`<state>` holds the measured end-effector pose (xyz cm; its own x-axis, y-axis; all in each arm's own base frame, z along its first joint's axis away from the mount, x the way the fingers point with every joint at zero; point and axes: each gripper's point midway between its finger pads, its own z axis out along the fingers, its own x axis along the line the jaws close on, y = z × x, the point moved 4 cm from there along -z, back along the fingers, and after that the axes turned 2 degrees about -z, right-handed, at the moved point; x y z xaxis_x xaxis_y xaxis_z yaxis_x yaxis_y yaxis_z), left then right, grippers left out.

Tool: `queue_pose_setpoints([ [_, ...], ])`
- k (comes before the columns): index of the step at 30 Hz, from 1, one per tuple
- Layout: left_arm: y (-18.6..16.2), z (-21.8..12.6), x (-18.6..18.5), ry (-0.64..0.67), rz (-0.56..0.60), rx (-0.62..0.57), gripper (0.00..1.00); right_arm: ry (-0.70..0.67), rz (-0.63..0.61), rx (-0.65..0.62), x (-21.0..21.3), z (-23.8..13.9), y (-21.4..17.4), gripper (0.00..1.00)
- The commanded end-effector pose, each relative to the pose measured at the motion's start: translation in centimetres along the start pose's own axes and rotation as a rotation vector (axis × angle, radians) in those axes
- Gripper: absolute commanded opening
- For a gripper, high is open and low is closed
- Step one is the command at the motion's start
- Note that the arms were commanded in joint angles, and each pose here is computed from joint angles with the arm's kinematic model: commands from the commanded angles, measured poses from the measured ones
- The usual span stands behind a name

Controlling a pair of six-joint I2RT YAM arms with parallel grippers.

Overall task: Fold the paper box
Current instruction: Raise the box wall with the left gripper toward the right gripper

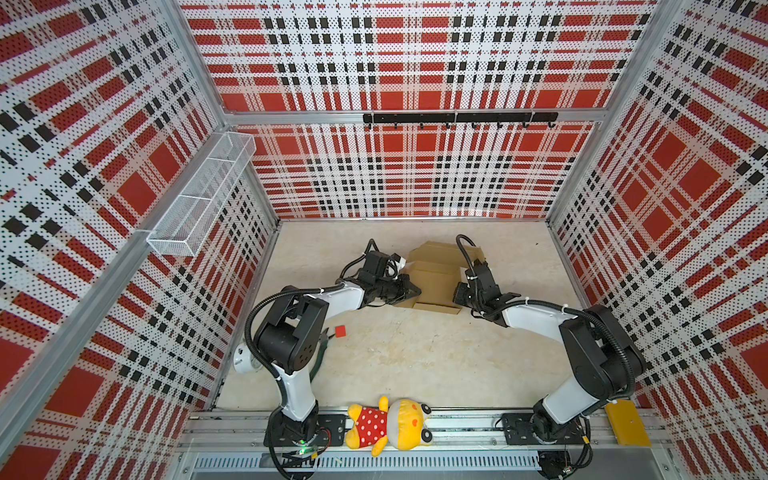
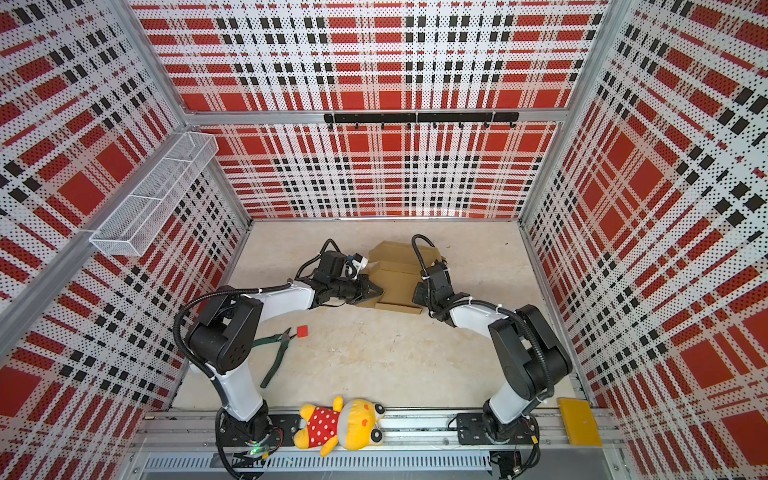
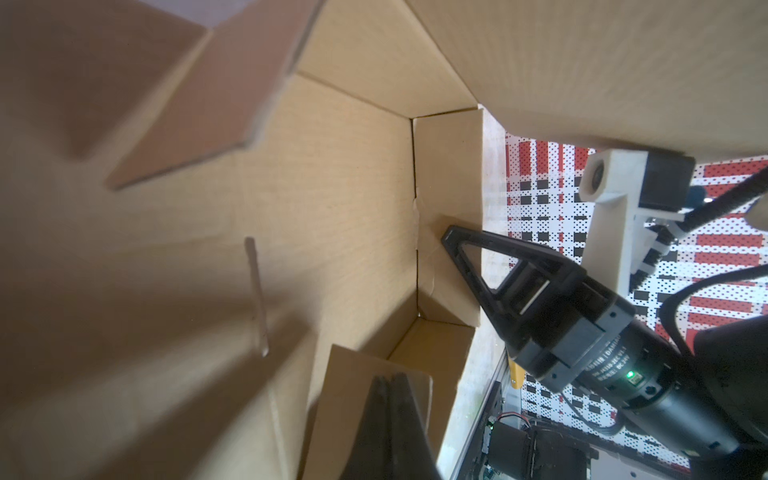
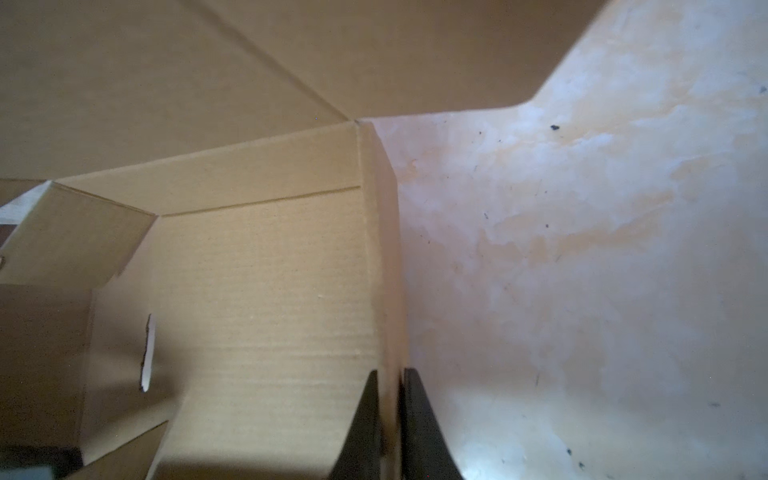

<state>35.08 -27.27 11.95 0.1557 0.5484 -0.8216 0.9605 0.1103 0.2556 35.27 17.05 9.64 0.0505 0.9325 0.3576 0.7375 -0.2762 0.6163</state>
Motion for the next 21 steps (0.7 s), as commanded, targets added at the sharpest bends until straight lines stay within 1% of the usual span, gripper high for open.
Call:
queue_pose_setpoints([
  [1, 0.0, 0.6, -0.4, -0.017, 0.034, 0.006, 0.0, 0.055, -0.003, -0.076, 1.5, -0.7, 1.5, 0.12],
  [9, -0.5, 0.7, -0.6, -0.009, 0.056, 0.016, 0.0, 0.035, -0.002, -0.092, 1.1, -0.8, 1.7, 0.11],
  [15, -0.2, -0.2, -1.1, -0.017, 0.065, 0.001, 0.0, 0.012, -0.02, -0.106, 0.6, -1.1, 2.2, 0.11],
  [18, 1.0, -2.0, -2.5, -0.036, 0.092, -0.051, 0.0, 0.027, 0.014, -0.094, -0.3, -1.0, 2.1, 0.11],
  [21, 1.9, -4.5, -4.5, -0.056, 0.154, -0.11, 0.01, 0.027, -0.011, -0.092, -0.6, -1.2, 2.2, 0.11],
])
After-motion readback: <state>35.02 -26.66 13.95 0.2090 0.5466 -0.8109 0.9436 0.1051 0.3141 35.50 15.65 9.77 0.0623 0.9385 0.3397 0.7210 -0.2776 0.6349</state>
